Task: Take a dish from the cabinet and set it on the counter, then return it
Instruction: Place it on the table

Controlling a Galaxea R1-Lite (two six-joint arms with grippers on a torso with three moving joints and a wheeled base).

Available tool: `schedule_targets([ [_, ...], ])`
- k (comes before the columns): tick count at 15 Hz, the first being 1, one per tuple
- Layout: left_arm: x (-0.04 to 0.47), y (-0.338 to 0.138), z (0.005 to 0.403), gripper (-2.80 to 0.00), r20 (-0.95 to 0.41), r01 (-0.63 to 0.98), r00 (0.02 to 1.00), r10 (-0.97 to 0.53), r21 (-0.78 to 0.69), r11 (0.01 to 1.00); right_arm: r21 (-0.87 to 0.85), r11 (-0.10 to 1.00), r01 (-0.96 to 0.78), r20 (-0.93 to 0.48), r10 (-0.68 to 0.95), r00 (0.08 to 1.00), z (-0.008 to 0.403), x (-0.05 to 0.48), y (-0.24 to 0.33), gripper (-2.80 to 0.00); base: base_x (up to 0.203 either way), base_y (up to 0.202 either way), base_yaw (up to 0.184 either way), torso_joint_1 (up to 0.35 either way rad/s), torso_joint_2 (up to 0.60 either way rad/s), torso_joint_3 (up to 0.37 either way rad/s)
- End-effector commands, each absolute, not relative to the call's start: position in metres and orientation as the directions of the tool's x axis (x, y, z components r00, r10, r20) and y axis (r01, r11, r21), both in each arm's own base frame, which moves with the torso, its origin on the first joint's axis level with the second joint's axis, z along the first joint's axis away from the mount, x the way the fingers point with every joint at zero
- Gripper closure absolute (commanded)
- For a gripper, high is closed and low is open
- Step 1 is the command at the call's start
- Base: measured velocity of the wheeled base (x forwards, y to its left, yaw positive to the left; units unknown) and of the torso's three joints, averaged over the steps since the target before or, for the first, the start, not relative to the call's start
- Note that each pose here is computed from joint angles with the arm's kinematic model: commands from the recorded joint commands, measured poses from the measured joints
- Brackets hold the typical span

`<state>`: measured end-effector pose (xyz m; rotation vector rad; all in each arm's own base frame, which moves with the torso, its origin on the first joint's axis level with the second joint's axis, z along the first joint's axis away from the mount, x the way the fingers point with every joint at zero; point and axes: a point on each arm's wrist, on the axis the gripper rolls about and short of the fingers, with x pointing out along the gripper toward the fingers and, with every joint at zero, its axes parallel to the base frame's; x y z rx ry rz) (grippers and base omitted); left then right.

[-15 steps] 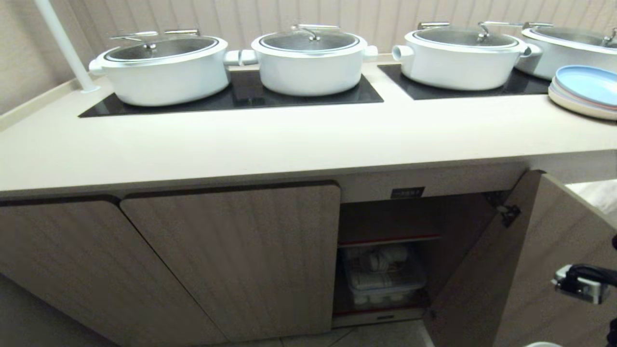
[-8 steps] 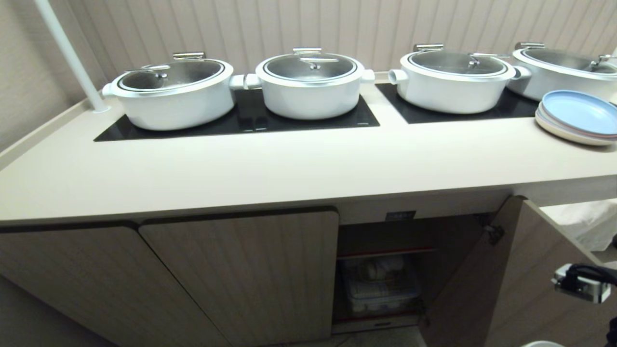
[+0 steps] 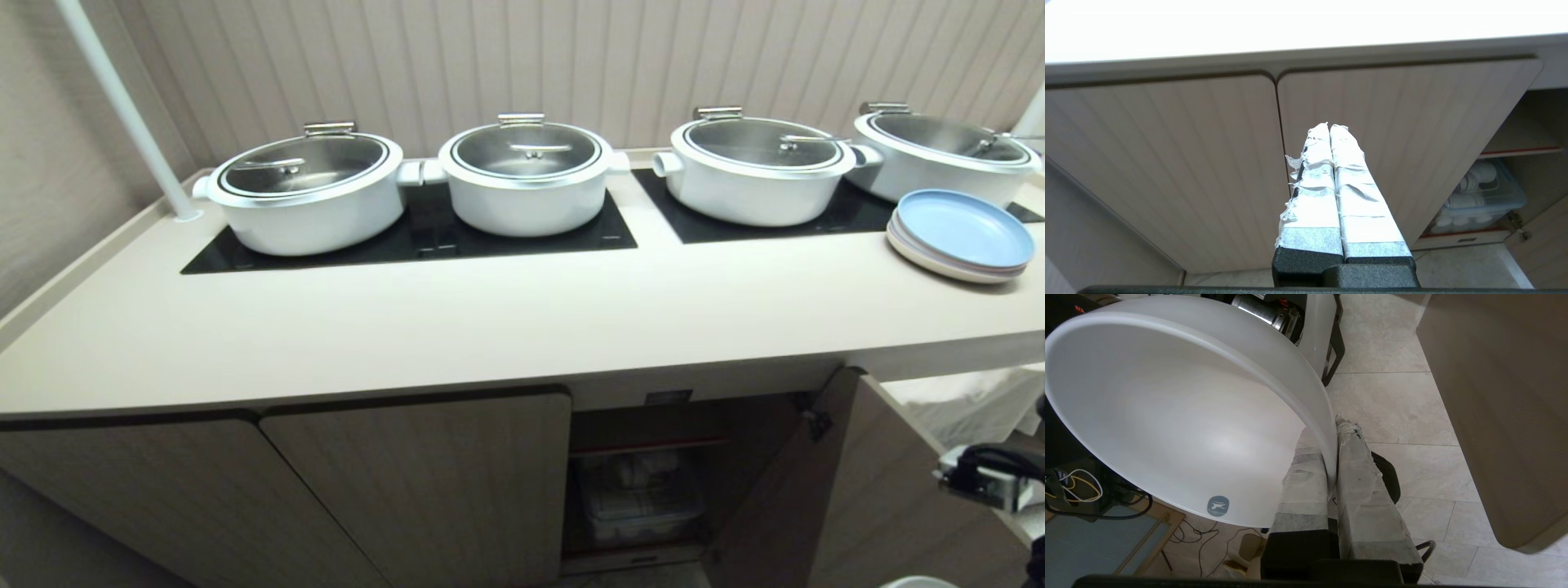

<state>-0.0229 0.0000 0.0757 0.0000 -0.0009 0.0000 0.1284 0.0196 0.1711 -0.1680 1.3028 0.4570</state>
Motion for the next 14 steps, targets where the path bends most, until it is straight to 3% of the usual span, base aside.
schedule_targets([
  [1,-0.0228,0.0000,0.0755,0.00,0.000,0.000,1.000,0.000,0.000,1.000,0.137,0.898,-0.418,-0.955,0.232,0.184,0.1709,0.1290,0.0198,0.00,0.000,0.000,0.000,0.182,-0.37,-0.191],
  [14,-0.0229,0.0000,0.0759,0.00,0.001,0.000,1.000,0.000,0.000,1.000,0.141,0.897,-0.418,-0.955,0.235,0.182,0.1705,0.1288,0.0201,0.00,0.000,0.000,0.000,0.159,-0.33,-0.169],
])
